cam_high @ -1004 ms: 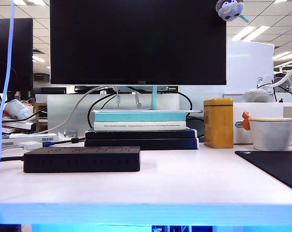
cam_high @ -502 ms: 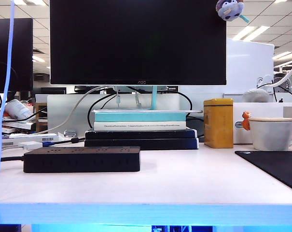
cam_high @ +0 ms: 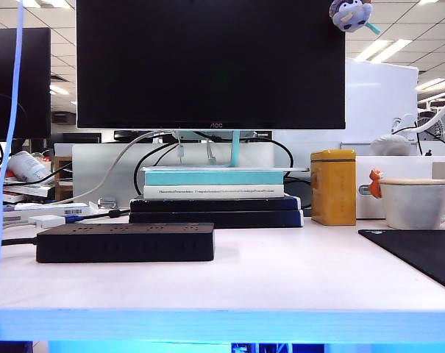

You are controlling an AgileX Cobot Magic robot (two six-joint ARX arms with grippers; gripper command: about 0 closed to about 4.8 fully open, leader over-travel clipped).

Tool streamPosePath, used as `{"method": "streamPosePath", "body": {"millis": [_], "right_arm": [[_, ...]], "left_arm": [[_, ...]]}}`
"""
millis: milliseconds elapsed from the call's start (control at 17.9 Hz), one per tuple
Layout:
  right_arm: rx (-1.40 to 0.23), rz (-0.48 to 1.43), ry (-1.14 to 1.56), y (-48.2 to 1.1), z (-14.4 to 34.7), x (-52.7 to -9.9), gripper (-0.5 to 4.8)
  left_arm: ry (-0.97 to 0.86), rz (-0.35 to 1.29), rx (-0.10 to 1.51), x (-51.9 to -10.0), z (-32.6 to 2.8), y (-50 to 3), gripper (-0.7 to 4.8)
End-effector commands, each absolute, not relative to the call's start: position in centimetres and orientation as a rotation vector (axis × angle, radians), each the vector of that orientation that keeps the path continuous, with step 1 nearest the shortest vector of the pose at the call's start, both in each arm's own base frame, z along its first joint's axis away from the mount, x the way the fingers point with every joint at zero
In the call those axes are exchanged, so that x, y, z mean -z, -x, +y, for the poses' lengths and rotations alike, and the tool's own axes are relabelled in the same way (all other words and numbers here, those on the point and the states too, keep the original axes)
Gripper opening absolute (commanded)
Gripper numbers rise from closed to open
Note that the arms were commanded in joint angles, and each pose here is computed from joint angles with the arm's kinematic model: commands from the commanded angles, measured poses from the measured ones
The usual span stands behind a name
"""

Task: Plug the white charger into the left socket.

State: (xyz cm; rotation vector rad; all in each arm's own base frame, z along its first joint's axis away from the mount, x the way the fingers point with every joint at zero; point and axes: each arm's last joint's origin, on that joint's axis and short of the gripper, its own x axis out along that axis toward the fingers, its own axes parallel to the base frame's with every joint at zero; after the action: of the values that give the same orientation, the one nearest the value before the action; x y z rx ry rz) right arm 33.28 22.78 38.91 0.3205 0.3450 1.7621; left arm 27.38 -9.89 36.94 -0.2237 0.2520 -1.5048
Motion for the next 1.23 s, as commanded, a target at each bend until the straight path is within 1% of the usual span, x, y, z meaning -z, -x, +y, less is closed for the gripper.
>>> {"method": "streamPosePath", "body": {"millis": [56, 223, 279, 335, 390, 446, 502, 613, 669, 725, 892, 1004, 1059, 1171, 1227], "right_arm": [[-1.756, 0.316, -0.31, -33.4, 22.3, -39.4, 4.49], [-1.735, 0.308, -0.311, -33.7, 21.8, -39.4, 4.49], [-1.723, 0.305, -0.314, -33.8, 21.8, -39.4, 4.37], [-1.722, 0.305, -0.315, -33.8, 21.8, -39.4, 3.59], [-1.72, 0.304, -0.315, -33.8, 21.8, -39.4, 3.07], [-1.72, 0.304, -0.315, -33.8, 21.8, -39.4, 2.69], [-1.72, 0.304, -0.315, -33.8, 21.8, -39.4, 2.03], [-1.72, 0.302, -0.314, -33.8, 21.8, -39.4, 1.97], [-1.721, 0.298, -0.313, -33.8, 21.8, -39.5, 1.98], [-1.727, 0.263, -0.297, -33.8, 21.8, -39.7, 1.98], [-1.728, 0.204, -0.275, -33.9, 21.3, -40.1, 1.98], [-1.711, 0.197, -0.274, -34.2, 20.9, -40.1, 1.98], [-1.704, 0.187, -0.267, -34.3, 20.7, -40.1, 1.98], [-1.662, 0.135, -0.242, -34.5, 20.7, -40.1, 1.98], [-1.631, 0.1, -0.22, -34.6, 20.7, -40.1, 1.98]], "left_arm": [[0.2, 0.214, 1.52, -37.5, -9.8, -27.2, -0.06], [0.2, 0.214, 1.52, -37.5, -9.8, -27.2, -0.06], [0.2, 0.214, 1.52, -37.5, -9.8, -27.2, -0.06], [0.2, 0.214, 1.521, -37.5, -9.8, -27.2, -0.06], [0.201, 0.215, 1.521, -37.5, -9.8, -27.2, -0.06], [0.201, 0.215, 1.522, -37.5, -9.8, -27.2, -0.06], [0.201, 0.215, 1.523, -37.5, -9.8, -27.2, -0.06], [0.2, 0.214, 1.518, -37.5, -9.8, -27.2, 0.07], [0.2, 0.213, 1.516, -37.5, -9.8, -27.2, 2.41], [0.2, 0.212, 1.502, -37.5, -9.8, -27.2, 3.75], [0.21, 0.219, 1.461, -37.4, -9.0, -27.5, 3.75], [0.226, 0.23, 1.397, -37.2, -7.5, -28.0, 3.73], [0.239, 0.244, 1.34, -37.0, -7.1, -28.2, 3.73], [0.289, 0.314, 1.135, -36.2, -5.5, -28.8, 3.73], [0.295, 0.341, 1.059, -35.8, -5.2, -28.9, 3.73]]}}
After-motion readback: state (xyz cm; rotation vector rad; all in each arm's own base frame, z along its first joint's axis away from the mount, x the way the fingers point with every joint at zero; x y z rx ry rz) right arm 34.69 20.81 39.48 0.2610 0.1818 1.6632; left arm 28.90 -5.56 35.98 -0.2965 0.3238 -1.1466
